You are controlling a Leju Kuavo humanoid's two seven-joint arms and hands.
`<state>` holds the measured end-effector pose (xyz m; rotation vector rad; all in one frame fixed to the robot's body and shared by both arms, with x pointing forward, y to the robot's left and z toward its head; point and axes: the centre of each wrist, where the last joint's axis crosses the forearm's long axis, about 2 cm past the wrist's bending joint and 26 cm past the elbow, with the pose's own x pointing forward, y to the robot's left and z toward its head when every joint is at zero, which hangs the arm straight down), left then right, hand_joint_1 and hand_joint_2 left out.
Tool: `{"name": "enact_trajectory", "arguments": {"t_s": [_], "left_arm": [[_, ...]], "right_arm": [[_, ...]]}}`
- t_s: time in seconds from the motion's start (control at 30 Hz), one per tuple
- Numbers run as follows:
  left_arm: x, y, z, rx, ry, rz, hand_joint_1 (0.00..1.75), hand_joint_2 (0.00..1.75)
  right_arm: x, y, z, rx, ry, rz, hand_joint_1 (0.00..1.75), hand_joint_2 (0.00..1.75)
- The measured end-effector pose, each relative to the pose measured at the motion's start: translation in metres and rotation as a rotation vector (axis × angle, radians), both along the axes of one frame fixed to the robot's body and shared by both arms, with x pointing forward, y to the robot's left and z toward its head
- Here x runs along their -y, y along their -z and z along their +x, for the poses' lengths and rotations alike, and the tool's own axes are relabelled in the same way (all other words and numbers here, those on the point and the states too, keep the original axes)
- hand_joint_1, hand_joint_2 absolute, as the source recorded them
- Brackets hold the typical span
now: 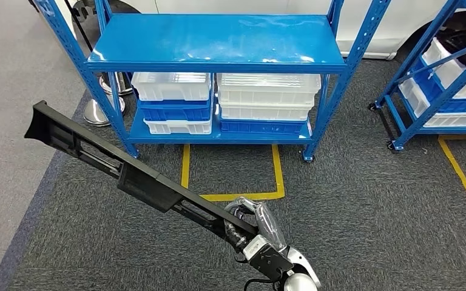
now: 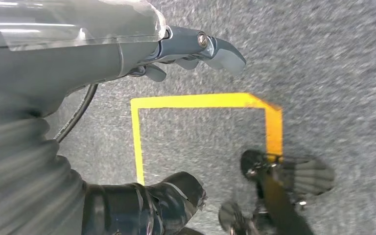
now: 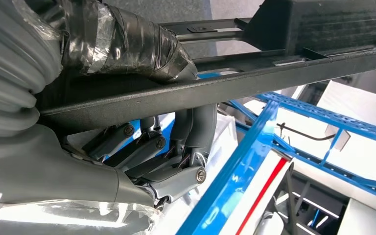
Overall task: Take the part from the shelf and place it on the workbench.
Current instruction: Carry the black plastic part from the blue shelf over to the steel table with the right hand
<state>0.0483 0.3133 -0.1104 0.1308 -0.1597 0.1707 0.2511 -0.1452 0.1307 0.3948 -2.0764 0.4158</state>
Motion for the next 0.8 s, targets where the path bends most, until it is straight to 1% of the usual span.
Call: {"name": "enact_trajectory", "arguments": {"t_s": [0.17,0.8], "left_arm": [[0.0001,0.0001,-0.0007,-0.002,0.002,-0.005,0.0,1.75],[0.0003,-0.0001,0.0007,-0.005,0.02,-0.006,0.0,1.75]], "right_arm": [[-0.0014,-0.0037,-0.0005,0.016,-0.003,0.007,1.73,1.75],[-0.0011,-0.0043,-0.0043,0.026,0.017,0.01,1.73,1.75]]}}
